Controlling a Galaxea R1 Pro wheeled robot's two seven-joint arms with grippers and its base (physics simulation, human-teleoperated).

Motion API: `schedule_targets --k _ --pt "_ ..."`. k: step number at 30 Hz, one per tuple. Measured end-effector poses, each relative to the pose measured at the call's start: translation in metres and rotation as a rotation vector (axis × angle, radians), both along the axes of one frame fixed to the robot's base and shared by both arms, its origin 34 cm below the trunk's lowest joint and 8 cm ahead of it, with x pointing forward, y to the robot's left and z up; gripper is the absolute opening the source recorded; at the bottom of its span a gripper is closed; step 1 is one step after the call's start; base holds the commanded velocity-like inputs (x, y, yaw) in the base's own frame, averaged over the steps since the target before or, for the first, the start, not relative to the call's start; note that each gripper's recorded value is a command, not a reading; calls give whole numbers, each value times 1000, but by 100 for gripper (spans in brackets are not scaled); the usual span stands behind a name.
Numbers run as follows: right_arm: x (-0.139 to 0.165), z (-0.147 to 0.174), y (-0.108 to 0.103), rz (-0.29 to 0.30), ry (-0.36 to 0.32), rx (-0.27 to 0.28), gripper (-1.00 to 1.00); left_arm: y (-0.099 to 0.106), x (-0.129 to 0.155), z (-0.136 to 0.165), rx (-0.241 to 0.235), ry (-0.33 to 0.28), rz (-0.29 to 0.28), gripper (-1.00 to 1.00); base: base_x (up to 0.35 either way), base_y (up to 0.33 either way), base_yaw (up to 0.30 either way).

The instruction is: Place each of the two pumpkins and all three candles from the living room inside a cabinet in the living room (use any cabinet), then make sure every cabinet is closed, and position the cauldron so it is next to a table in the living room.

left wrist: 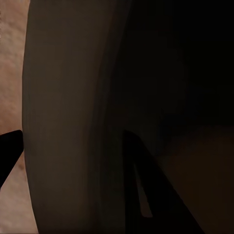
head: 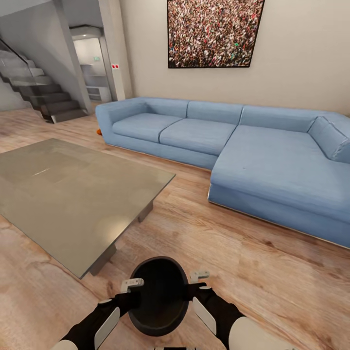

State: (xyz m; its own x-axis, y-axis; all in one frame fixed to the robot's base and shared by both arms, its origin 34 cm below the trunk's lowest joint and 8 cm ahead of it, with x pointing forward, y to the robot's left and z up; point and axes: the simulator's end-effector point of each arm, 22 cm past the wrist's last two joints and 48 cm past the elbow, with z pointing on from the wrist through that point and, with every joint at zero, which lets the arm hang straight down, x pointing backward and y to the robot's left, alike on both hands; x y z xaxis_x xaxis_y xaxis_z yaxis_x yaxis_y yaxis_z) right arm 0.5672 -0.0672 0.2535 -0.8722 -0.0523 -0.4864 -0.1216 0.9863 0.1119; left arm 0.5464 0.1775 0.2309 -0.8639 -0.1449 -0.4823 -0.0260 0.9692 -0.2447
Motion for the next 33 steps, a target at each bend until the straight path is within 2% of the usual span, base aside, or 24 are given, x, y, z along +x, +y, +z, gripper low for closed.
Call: schedule_targets --k 9,27,33 --pt "8 4 -1 1 -19 6 -100 -1 8 5 6 -19 0 -100 0 0 0" --pt "-13 -32 -1 1 56 4 -100 -1 -15 -30 3 56 1 -100 0 0 0" --pt "-12 -31 -1 1 53 5 -100 -1 -14 -29 4 53 0 -100 0 0 0"
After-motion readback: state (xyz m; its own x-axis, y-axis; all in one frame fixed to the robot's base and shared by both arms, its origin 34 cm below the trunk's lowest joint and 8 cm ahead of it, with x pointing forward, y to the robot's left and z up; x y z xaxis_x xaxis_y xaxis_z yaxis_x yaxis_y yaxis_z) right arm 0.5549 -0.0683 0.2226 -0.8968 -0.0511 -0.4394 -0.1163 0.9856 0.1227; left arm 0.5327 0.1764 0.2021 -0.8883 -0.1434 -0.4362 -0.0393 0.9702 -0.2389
